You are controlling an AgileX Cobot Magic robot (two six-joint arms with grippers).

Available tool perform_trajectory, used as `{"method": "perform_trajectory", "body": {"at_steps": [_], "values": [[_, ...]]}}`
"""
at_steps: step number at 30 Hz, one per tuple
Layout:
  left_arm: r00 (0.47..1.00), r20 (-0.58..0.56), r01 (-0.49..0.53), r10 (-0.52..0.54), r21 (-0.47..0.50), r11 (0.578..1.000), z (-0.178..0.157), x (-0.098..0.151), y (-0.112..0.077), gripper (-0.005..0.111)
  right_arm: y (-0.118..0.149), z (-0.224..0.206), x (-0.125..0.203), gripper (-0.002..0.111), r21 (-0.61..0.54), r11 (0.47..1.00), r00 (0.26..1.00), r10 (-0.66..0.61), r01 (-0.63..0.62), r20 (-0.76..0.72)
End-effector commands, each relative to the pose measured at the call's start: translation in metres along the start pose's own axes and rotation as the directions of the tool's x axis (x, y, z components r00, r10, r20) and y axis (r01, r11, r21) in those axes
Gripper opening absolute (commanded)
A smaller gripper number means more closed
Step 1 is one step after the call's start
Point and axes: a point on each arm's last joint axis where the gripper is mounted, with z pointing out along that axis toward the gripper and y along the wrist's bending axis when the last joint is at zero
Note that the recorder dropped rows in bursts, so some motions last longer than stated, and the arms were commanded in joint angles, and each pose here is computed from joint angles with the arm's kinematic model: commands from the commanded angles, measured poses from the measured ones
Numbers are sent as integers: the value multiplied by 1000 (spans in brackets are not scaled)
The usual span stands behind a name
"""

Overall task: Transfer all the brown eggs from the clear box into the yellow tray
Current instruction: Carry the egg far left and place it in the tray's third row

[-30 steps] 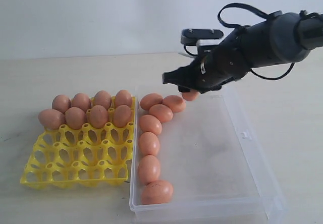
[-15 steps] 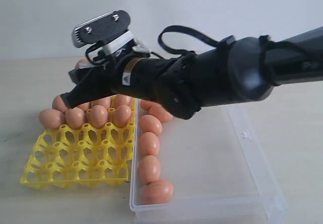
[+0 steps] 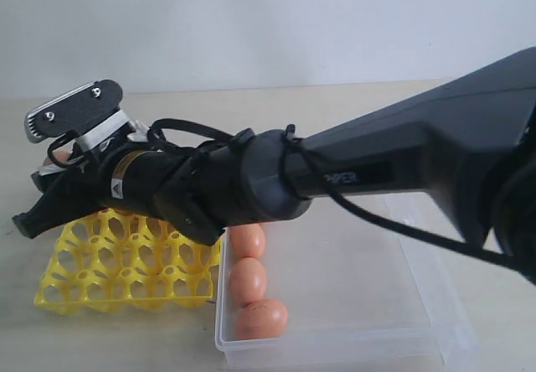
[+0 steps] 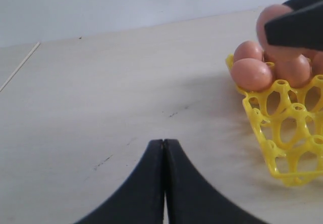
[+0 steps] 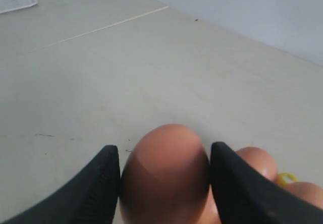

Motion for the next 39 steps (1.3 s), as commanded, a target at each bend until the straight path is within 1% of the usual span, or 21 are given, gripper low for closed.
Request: {"method": "perform_trajectory", "body": {"at_steps": [1, 6, 10, 13, 16, 23, 28, 34, 37, 39], "values": [[1000, 19, 8, -8, 5, 1000, -1, -2, 0, 0, 7, 14, 9, 0, -12, 999, 999, 33, -33, -38], [1000, 19, 8, -8, 5, 1000, -1, -2, 0, 0, 8, 18, 22, 0, -2, 1000, 992, 27, -27, -121], [1000, 19, 8, -8, 5, 1000, -1, -2, 0, 0, 8, 18, 23, 0, 0, 1000, 991, 27, -27, -131], [1000, 19, 8, -8, 5, 1000, -1, -2, 0, 0, 8, 18, 23, 3, 2, 999, 991, 35, -35, -130], [1000, 19, 8, -8, 5, 1000, -1, -2, 0, 0, 8, 19, 27, 11, 3, 999, 990, 35, -35, -139], [1000, 19, 8, -8, 5, 1000, -1, -2, 0, 0, 8, 21, 26, 34, -5, 999, 994, 35, -36, -104], [1000, 19, 8, -8, 5, 1000, -1, -2, 0, 0, 8, 21, 27, 44, -4, 999, 993, 31, -32, -113], [1000, 19, 5, -6, 5, 1000, -1, -2, 0, 0, 8, 20, 28, 62, -1, 999, 991, 31, -32, -127], [1000, 19, 5, -6, 5, 1000, -1, -2, 0, 0, 8, 18, 25, 63, 3, 1000, 988, 27, -27, -149], [1000, 19, 5, -6, 5, 1000, -1, -2, 0, 0, 8, 10, 12, 62, 7, 1000, 987, 7, -6, -162]]}}
